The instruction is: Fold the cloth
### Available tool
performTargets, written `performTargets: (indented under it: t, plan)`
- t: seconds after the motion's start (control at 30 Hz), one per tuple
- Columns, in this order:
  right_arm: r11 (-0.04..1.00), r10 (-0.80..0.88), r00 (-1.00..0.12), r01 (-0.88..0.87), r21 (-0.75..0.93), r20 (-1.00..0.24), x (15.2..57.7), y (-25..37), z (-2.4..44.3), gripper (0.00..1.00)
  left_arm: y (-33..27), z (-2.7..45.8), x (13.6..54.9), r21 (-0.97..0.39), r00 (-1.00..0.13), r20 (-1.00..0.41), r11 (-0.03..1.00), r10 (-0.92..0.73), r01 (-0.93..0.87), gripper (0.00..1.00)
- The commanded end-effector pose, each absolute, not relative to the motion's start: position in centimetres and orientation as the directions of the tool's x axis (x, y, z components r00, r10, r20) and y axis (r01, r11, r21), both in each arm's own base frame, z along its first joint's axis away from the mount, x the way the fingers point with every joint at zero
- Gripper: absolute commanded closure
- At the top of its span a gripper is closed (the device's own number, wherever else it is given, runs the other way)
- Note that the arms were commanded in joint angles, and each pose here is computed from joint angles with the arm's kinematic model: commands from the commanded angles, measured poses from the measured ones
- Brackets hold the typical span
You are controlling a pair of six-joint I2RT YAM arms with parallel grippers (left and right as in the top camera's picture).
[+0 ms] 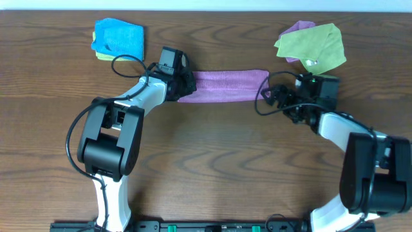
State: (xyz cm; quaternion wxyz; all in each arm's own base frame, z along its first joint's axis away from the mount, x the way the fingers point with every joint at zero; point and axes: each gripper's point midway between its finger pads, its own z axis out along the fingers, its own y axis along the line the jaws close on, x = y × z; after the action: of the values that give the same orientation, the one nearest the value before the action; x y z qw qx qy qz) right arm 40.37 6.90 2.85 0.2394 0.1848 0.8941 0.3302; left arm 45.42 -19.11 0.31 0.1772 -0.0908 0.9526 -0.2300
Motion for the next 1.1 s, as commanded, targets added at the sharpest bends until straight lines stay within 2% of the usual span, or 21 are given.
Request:
performTargets:
  t: [0.0, 0.37, 0.57, 0.67, 0.87, 1.07]
  plan:
    - [0.713, 0.516, -0.812, 0.229, 0.663, -0.275, 40.1, 7.9, 1.2, 0.03, -18.6, -1.4, 45.2, -0.441, -0.924, -0.272, 0.889, -0.268, -0.128, 0.94]
    - [0.695, 0.575, -0.768, 0.277, 0.664, -0.281, 42.1, 8.9, -2.7, 0.09, -18.6, -1.5, 45.0, -0.438, -0.927, -0.264, 0.889, -0.266, -0.131, 0.94]
    - [0.684, 0.586, -0.744, 0.241, 0.689, -0.321, 43.5, 10.1, -4.3, 0.17, -18.4, -1.8, 44.4, -0.427, -0.934, -0.242, 0.893, -0.264, -0.142, 0.94]
    - [0.689, 0.584, -0.741, 0.236, 0.685, -0.332, 43.6, 10.4, -5.3, 0.37, -18.3, -2.0, 44.2, -0.422, -0.936, -0.233, 0.895, -0.263, -0.146, 0.94]
    - [0.702, 0.589, -0.715, 0.22, 0.677, -0.378, 44.4, 10.1, -5.0, 0.99, -18.3, -2.0, 44.1, -0.42, -0.938, -0.227, 0.895, -0.263, -0.149, 0.94]
    - [0.663, 0.55, -0.69, 0.018, 0.749, -0.471, 46.4, 11.3, -0.7, 0.98, -18.3, -2.0, 44.0, -0.423, -0.939, -0.225, 0.894, -0.262, -0.148, 0.94]
